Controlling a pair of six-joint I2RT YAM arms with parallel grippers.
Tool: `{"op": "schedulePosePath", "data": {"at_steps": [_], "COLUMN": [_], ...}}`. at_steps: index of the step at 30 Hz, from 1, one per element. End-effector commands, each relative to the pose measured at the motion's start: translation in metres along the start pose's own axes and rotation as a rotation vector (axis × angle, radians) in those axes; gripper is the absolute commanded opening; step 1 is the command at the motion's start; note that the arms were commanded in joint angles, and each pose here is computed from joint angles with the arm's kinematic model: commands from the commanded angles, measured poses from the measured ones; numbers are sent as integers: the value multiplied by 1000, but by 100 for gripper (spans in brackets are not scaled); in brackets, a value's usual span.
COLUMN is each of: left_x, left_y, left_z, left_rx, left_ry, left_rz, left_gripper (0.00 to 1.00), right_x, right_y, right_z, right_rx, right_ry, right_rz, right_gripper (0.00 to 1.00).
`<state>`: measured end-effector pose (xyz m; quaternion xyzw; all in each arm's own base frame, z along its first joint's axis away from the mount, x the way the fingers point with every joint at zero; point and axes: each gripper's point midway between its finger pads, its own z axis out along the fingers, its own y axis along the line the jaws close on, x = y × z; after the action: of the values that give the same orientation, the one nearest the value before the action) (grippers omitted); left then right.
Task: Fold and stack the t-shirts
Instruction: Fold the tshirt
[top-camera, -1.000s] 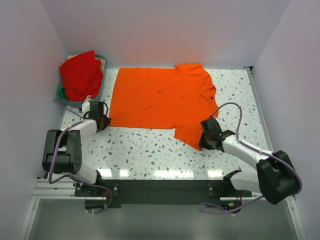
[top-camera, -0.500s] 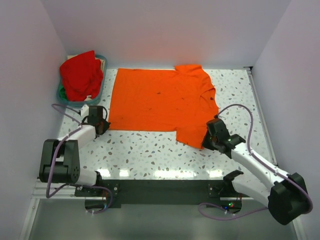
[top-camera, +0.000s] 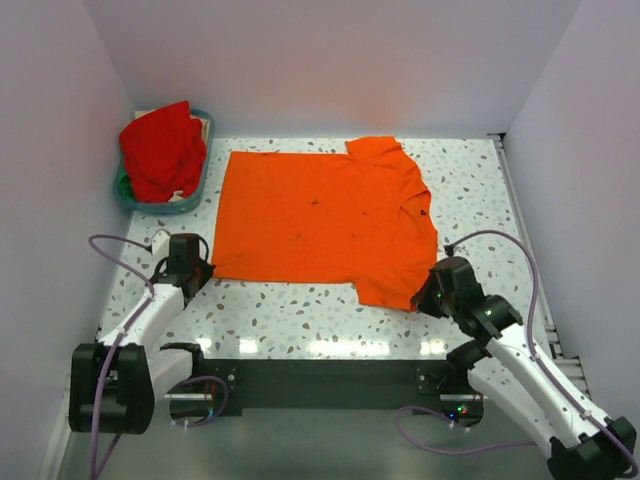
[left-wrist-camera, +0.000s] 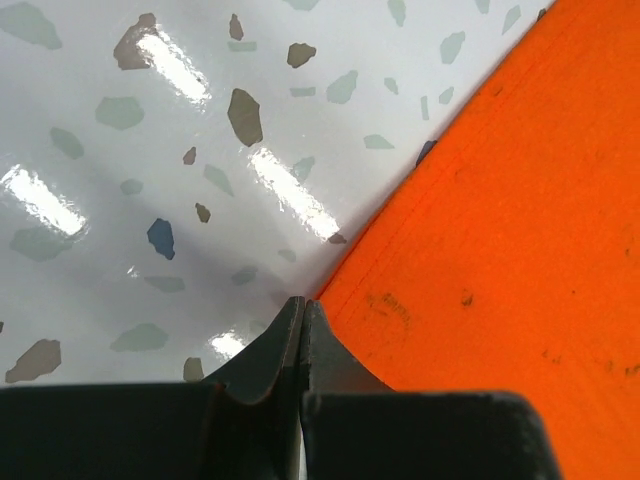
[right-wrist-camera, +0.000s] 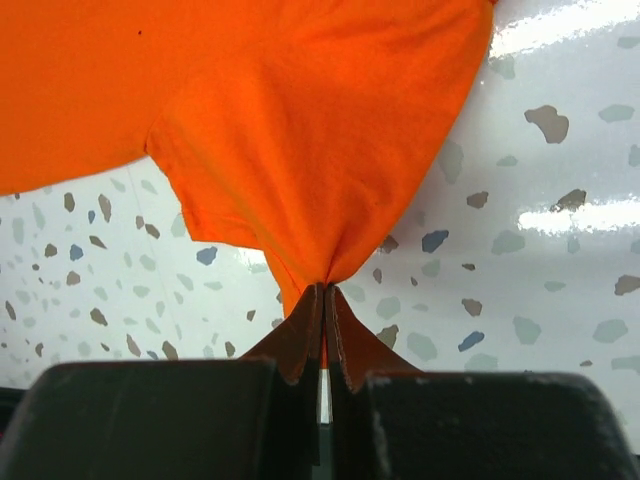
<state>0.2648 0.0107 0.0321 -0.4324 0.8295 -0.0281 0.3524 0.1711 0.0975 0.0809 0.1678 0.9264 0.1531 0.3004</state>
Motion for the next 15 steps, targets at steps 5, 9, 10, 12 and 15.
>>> {"op": "schedulePosePath", "data": {"at_steps": [5,9,10,12,15], "left_x": [-20,-38,-40,-48,-59], "left_y": [-21,-48,-52,-65,-81], "left_z": [-10,-2,0,6,14], "left_rx": [61,69,67,68,74], "left_ry": [-51,-41,-38,-39,-42], "left_rz": [2,29,36,40,49], "left_gripper": [0,0,0,0,0], "right_x": [-18,-50,-55,-80,-102], "right_y": [11,29,30,43,58], "right_z": [-8,-1,8,6,19], "right_rx": [16,55,89,98,125], "right_ry": [-15,-42,-30,-80,-92], "right_rz": [-34,-117,-135,-163,-201], "right_gripper": [0,0,0,0,0]}}
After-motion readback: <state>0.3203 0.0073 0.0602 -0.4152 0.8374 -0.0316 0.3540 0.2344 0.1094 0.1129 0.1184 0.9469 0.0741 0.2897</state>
